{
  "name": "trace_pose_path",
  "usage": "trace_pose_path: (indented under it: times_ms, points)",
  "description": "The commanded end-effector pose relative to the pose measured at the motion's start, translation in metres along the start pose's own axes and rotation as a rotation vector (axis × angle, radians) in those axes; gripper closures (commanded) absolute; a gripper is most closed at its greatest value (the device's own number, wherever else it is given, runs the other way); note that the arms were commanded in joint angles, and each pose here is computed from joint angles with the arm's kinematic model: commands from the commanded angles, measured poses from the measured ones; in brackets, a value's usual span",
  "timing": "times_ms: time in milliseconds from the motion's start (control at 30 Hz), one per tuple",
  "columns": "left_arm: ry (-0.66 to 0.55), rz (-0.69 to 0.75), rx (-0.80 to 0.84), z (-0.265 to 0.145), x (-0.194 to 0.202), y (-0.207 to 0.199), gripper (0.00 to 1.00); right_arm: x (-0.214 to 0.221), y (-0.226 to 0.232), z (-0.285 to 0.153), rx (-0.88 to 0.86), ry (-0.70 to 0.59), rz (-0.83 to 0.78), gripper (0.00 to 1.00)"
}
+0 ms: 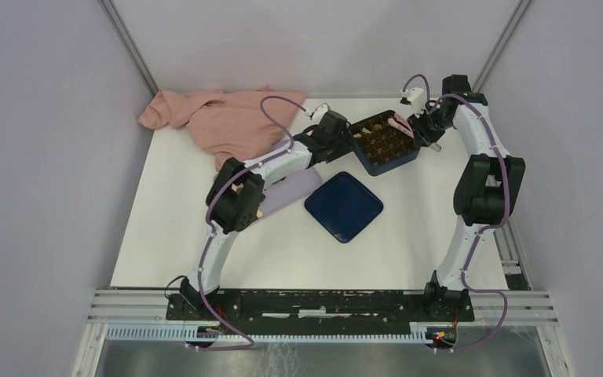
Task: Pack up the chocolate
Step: Adjust the packing box at the center of the board.
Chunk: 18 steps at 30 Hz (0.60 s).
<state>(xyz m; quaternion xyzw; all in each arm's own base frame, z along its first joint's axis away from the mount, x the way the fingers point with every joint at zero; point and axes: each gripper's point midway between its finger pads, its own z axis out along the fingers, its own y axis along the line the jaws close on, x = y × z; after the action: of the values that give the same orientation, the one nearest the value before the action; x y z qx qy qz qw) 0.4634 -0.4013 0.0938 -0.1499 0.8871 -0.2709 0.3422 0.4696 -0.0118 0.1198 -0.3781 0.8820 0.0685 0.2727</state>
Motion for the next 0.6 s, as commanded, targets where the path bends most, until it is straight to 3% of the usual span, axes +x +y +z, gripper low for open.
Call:
trace_pose_path:
  times_ms: [0,567]
  points:
    - [-0.054,-0.058,-0.02,0.011,-0.009,-0.013,0.3,-0.003,-0.003,-0.005,0.001,-0.031,-0.016,0.84]
    - [-0.05,-0.066,-0.002,0.049,0.001,-0.023,0.3,0.016,-0.001,0.013,-0.028,0.031,0.005,0.84]
